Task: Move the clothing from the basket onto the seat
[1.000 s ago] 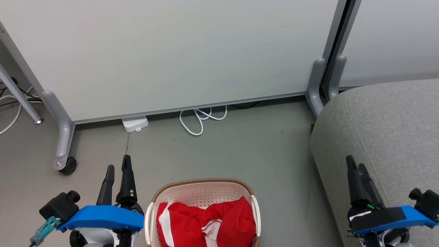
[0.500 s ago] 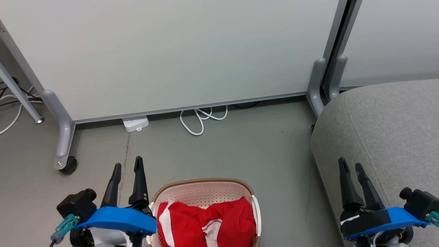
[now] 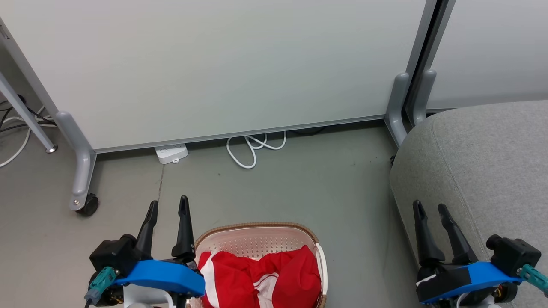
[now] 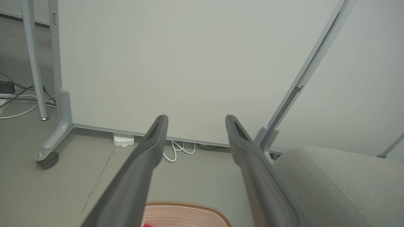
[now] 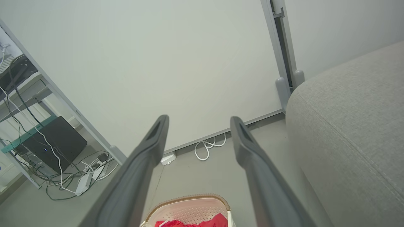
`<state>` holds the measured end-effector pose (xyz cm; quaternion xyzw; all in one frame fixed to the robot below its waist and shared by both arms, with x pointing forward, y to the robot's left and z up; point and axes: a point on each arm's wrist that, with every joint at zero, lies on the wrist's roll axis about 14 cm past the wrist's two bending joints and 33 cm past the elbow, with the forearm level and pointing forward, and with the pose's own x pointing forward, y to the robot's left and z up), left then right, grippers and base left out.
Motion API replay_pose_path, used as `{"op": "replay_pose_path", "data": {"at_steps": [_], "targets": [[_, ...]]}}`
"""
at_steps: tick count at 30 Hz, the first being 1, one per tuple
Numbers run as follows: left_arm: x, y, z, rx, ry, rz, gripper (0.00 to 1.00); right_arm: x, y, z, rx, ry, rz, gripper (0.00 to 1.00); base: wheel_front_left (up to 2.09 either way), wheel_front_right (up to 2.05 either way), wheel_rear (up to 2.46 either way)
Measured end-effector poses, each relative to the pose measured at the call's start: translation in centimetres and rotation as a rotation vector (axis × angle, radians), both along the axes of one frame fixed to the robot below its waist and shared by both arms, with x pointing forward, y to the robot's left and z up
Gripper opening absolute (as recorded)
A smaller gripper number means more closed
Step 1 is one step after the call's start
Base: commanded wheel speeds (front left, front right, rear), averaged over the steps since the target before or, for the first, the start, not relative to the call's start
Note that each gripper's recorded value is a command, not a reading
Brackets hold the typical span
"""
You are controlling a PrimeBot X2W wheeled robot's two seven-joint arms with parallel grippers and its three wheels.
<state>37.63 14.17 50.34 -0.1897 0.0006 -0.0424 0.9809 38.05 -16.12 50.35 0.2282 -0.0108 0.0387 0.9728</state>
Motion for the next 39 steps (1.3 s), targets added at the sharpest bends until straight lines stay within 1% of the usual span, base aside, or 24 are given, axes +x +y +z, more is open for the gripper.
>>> {"op": "replay_pose_path", "data": {"at_steps": [23,39], "targets": [[-0.4,-1.2,0.3,0.207,-0.06,-0.039,1.0,-0.3,1.3,-0.4,-0.2,-0.026,0.049,1.0,0.0,0.0,0.0],[-0.8,-1.9,0.0,0.306,-0.084,-0.065,1.0,-0.4,2.3,-1.0,-0.317,-0.038,0.089,1.0,0.0,0.0,0.0]]}}
